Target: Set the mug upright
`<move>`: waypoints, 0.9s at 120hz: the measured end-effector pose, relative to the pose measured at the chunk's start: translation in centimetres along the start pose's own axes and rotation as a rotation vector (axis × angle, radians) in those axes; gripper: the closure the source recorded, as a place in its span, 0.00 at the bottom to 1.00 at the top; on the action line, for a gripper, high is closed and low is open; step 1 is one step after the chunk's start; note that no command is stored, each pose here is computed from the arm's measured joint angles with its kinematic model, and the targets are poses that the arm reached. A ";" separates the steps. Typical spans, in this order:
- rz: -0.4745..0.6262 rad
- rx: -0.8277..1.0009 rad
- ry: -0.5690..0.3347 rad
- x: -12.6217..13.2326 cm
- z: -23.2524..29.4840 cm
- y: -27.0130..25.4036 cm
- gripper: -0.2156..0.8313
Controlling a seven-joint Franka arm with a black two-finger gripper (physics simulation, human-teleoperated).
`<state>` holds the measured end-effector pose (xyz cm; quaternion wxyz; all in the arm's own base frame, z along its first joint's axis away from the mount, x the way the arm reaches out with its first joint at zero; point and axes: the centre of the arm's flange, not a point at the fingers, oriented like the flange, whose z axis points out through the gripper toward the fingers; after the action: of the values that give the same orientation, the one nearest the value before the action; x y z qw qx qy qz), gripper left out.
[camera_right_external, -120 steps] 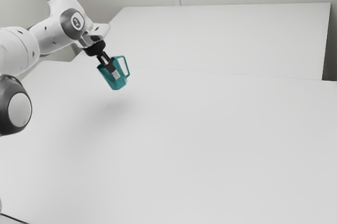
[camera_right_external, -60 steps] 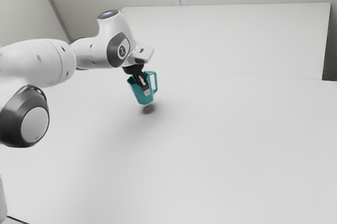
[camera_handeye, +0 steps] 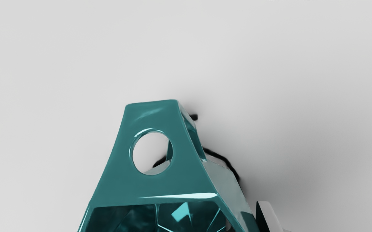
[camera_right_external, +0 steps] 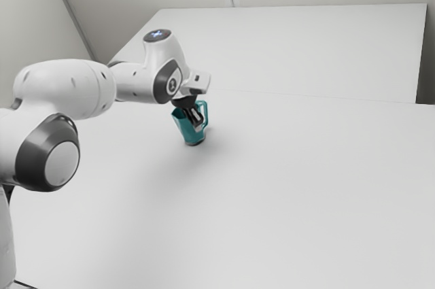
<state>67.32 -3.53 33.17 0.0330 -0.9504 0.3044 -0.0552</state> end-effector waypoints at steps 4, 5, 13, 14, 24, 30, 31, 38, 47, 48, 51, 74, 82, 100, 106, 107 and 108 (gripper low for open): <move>-0.007 0.000 -0.001 0.0 0.1 0.0 0.94; -0.008 0.001 -0.001 0.0 0.2 0.0 0.94; -0.018 0.001 -0.002 0.1 0.3 0.1 0.87; -0.019 0.001 -0.002 0.1 0.3 0.1 0.86; -0.026 0.000 -0.001 0.2 0.3 0.2 0.68; -0.030 0.000 0.000 0.2 0.3 0.2 0.58; -0.031 0.000 0.000 0.2 0.3 0.2 0.56; -0.034 0.002 0.001 0.3 0.2 0.2 0.48; -0.029 0.011 0.004 0.4 -0.3 0.2 0.40; -0.029 0.012 0.005 0.4 -0.4 0.2 0.39; -0.029 0.014 0.008 0.5 -0.6 0.2 0.37; -0.031 0.039 0.062 0.5 -5.5 -0.1 0.27; -0.035 0.049 0.092 0.2 -8.7 -0.4 0.25; -0.049 0.094 0.131 -0.6 -18.1 -1.7 0.23; -0.058 0.113 0.127 -1.3 -21.6 -1.9 0.23; -0.060 0.115 0.126 -1.5 -22.1 -2.0 0.22; -0.063 0.117 0.125 -1.7 -22.7 -2.0 0.22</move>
<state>64.28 -1.56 55.72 0.0678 -0.9506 0.2722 -0.1332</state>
